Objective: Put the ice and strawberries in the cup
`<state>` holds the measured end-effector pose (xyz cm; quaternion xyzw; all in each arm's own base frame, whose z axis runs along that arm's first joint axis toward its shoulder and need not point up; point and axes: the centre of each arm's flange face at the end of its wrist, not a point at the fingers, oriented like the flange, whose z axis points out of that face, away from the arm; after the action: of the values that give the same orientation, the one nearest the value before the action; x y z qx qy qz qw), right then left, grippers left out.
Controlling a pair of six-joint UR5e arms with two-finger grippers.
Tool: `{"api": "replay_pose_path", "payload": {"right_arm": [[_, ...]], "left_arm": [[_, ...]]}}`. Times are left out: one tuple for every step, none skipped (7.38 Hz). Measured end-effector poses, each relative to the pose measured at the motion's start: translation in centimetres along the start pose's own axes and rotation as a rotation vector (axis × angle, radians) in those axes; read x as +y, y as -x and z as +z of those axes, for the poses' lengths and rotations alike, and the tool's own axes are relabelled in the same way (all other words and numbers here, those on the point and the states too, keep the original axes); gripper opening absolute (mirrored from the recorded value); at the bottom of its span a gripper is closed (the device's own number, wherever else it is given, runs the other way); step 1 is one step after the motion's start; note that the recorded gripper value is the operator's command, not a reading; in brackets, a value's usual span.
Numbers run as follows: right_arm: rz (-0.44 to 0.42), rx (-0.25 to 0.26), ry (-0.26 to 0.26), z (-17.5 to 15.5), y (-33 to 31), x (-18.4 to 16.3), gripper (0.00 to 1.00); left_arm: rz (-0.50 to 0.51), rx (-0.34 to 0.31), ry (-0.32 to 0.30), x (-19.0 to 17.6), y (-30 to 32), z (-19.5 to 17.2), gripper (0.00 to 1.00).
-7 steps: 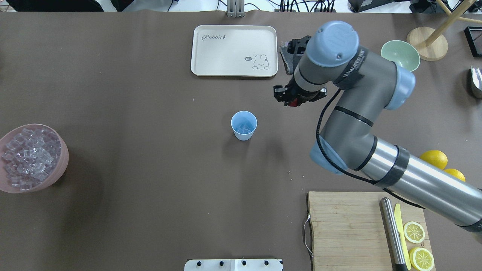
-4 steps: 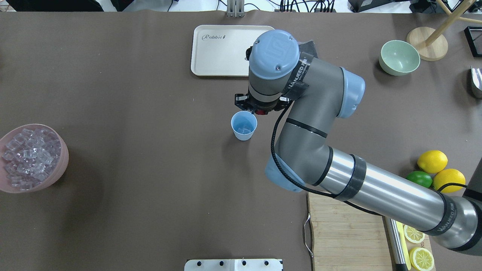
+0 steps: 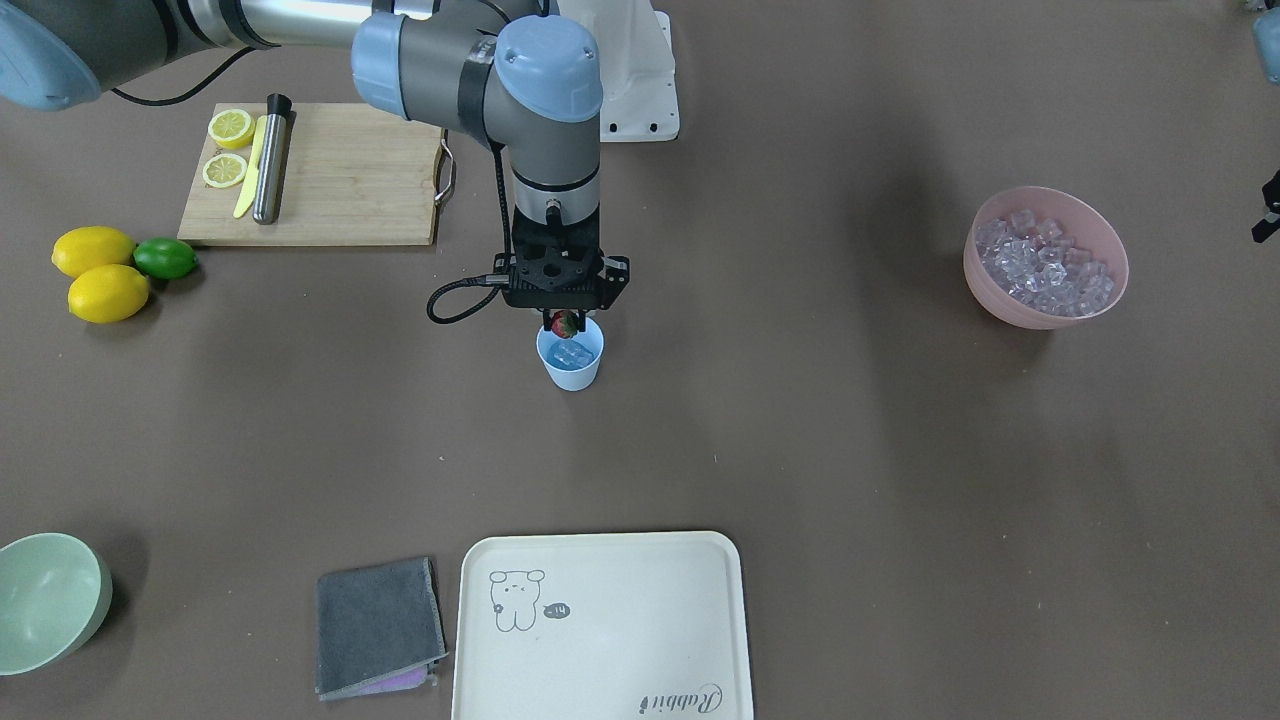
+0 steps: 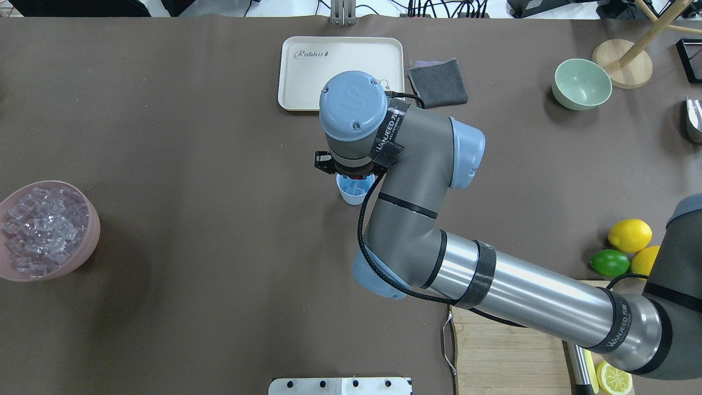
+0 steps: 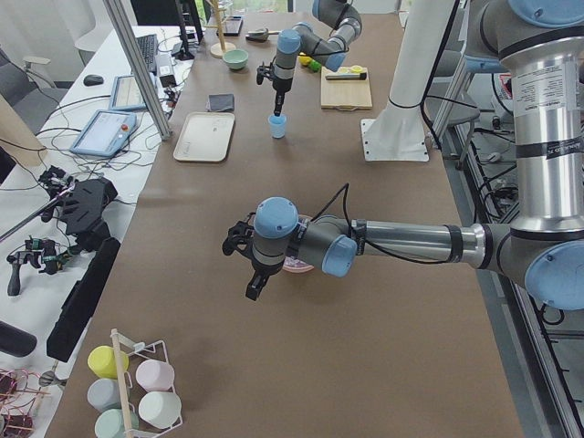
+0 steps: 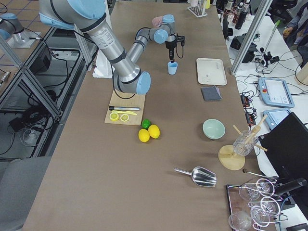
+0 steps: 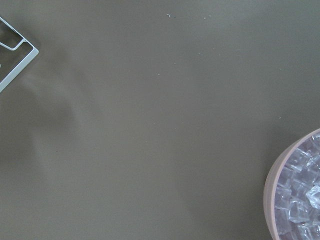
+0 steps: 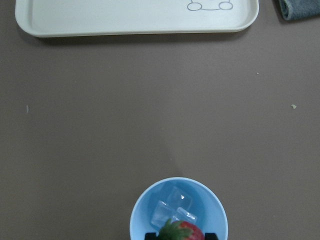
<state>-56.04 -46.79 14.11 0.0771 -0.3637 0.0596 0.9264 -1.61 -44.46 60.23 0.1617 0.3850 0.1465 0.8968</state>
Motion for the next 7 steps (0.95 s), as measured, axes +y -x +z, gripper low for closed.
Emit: {"api": "replay_pose_path", "payload": {"right_arm": [[-0.002, 0.002, -0.006, 0.1, 0.1, 0.1, 1.0], [-0.005, 0.004, -0.012, 0.2, 0.2, 0.3, 1.0], [-0.008, -0.001, -0.004, 0.1, 0.3, 0.5, 1.0], [-0.009, -0.011, 0.012, 0.0, 0.2, 0.6, 1.0], [-0.006, -0.016, 0.023, -0.2, -0.2, 0.0, 1.0], [0.006, -0.022, 0.033, -0.6, -1.3, -1.4, 1.0], [0.015, -0.039, 0.039, -0.8, -3.2, -3.1, 1.0]], "left_arm": [[0.0, 0.0, 0.0, 0.0, 0.0, 0.0, 0.99], [-0.004, 0.002, 0.003, 0.2, 0.1, 0.1, 0.99], [-0.012, 0.003, 0.012, 0.6, 0.2, 0.3, 0.99], [-0.024, 0.004, 0.024, 1.1, 0.4, 0.5, 0.99], [-0.045, 0.005, 0.045, 1.8, 0.7, 0.9, 0.99], [-0.064, 0.008, 0.072, 2.4, 0.9, 1.2, 0.99], [-0.071, 0.012, 0.103, 2.8, 1.3, 1.4, 0.99]]}}
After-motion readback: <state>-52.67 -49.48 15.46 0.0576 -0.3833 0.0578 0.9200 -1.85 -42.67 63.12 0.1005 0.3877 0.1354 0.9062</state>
